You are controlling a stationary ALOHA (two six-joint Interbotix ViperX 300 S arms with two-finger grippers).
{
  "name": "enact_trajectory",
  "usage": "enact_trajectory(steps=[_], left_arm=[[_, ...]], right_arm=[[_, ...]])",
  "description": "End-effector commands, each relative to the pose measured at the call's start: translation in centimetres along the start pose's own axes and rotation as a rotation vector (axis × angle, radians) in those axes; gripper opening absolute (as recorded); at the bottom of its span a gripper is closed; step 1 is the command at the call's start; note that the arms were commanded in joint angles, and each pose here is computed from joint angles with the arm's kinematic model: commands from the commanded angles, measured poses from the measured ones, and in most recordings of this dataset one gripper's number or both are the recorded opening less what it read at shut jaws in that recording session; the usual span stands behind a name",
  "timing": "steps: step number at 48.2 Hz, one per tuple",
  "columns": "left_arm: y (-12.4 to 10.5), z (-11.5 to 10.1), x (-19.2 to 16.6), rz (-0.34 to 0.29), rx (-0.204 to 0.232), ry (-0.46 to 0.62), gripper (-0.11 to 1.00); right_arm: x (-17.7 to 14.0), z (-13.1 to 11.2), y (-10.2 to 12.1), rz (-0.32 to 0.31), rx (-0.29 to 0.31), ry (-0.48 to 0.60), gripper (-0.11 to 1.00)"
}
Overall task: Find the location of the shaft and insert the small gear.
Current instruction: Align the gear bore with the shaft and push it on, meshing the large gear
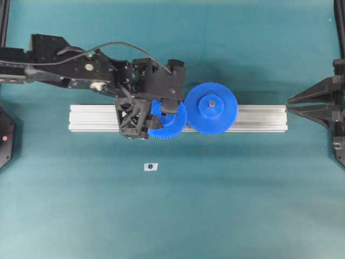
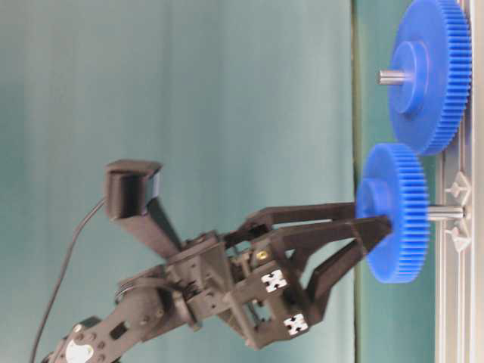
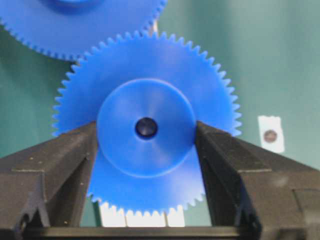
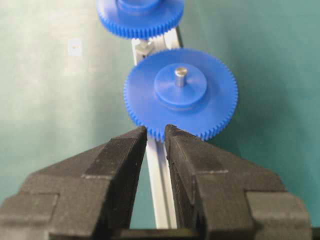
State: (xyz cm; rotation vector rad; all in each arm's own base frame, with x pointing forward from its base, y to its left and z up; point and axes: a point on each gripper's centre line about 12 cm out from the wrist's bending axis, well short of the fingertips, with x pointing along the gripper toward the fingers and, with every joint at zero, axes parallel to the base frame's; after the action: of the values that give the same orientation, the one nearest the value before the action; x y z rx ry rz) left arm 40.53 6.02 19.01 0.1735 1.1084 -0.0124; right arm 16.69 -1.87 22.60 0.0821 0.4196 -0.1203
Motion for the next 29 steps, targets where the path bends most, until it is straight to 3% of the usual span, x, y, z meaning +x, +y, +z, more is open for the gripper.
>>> enact_trajectory(steps=[1,29], left_arm=[[0.58,0.78,-1.05,0.015,-0.005,-0.034,0.66],[0.66,1.27,-1.36,0.016,-0.01,-0.04,0.66]], right_arm=[[-0.01,0.5,-0.02,-0.002,0.01,-0.015,0.33],[0.02,0.35,-0.03,-0.002,0.01,-0.014,0.33]])
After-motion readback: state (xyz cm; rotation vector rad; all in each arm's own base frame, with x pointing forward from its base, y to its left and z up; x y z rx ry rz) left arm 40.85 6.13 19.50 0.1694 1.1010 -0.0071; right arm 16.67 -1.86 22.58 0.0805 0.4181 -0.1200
